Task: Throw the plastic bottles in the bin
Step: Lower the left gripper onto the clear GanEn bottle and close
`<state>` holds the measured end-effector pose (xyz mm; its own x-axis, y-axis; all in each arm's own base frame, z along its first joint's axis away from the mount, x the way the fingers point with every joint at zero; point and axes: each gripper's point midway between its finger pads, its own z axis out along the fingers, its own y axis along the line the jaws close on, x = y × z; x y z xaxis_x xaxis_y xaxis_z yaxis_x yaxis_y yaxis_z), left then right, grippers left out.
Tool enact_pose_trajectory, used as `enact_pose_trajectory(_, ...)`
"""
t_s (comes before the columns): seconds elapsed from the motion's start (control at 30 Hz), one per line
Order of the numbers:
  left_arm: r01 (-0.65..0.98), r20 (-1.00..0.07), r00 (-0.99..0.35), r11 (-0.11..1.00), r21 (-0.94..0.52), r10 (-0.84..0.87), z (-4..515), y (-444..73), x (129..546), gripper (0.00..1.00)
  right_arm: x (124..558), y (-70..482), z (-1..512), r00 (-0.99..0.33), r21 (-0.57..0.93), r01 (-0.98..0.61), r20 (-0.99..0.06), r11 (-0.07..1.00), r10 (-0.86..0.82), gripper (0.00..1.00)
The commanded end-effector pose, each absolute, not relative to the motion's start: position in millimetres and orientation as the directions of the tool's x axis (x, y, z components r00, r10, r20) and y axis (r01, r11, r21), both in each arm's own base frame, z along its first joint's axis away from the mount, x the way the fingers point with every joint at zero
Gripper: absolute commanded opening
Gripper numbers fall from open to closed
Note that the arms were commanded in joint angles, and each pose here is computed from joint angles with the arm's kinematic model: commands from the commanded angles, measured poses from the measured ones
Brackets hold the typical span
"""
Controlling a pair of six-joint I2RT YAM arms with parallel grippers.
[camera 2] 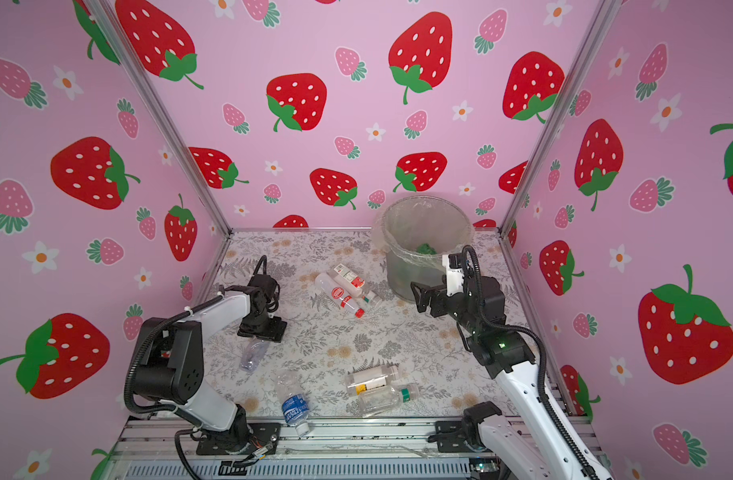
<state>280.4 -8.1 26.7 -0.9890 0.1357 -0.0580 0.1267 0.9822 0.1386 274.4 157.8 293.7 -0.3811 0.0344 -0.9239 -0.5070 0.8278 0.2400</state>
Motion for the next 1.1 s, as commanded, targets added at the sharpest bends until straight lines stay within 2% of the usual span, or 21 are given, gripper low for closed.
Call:
enact_pose_trajectory(0.0, 0.13, -0.055, -0.989, 0.979, 0.159, 0.14, 34.5, -6.3, 284.9, 0.83, 273.2, 157.1, 299.8, -0.348, 0.209, -0.518, -0.937, 0.829, 0.019, 0.99)
enact_pose_trajectory(0.23, 0.117, -0.062, -0.99, 0.981, 0.152, 0.128, 35.8, -7.4, 286.0, 0.66, 270.4, 154.3, 303.5, -0.335, 0.202, -0.515, -0.942, 0.833, 0.021, 0.99)
enact_pose_trajectory(0.43, 0.103, -0.046, -0.993, 0.984, 0.142, 0.111, 34.9, -10.3, 287.2, 0.57, 269.6, 152.6, 303.7, -0.337, 0.201, -0.509, -0.941, 0.837, 0.021, 0.99)
enact_pose_trajectory(0.53, 0.083, -0.067, -0.993, 0.986, 0.147, 0.094, 40.7, -10.1, 291.0, 0.55, 269.2, 150.9, 302.8, -0.339, 0.206, -0.501, -0.94, 0.841, 0.028, 0.99)
enact_pose_trajectory(0.57, 0.054, -0.087, -0.994, 0.984, 0.169, 0.07, 44.1, -6.6, 294.2, 0.51, 269.4, 150.3, 301.6, -0.342, 0.209, -0.496, -0.939, 0.843, 0.031, 0.99)
enact_pose_trajectory(0.7, 0.02, -0.119, -0.992, 0.983, 0.185, 0.043, 55.8, -5.1, 298.5, 0.5, 272.5, 149.1, 289.1, -0.38, 0.227, -0.471, -0.924, 0.852, 0.037, 0.99)
enact_pose_trajectory(0.93, 0.004, -0.242, -0.97, 0.991, 0.135, 0.037, 87.0, -13.9, 305.7, 0.5, 272.7, 146.6, 259.6, -0.468, 0.272, -0.421, -0.882, 0.865, 0.05, 0.99)
enact_pose_trajectory(1.07, -0.095, -0.327, -0.943, 0.992, 0.086, -0.062, 111.8, -14.4, 309.2, 0.51, 271.0, 145.0, 243.2, -0.498, 0.294, -0.398, -0.865, 0.869, 0.064, 0.99)
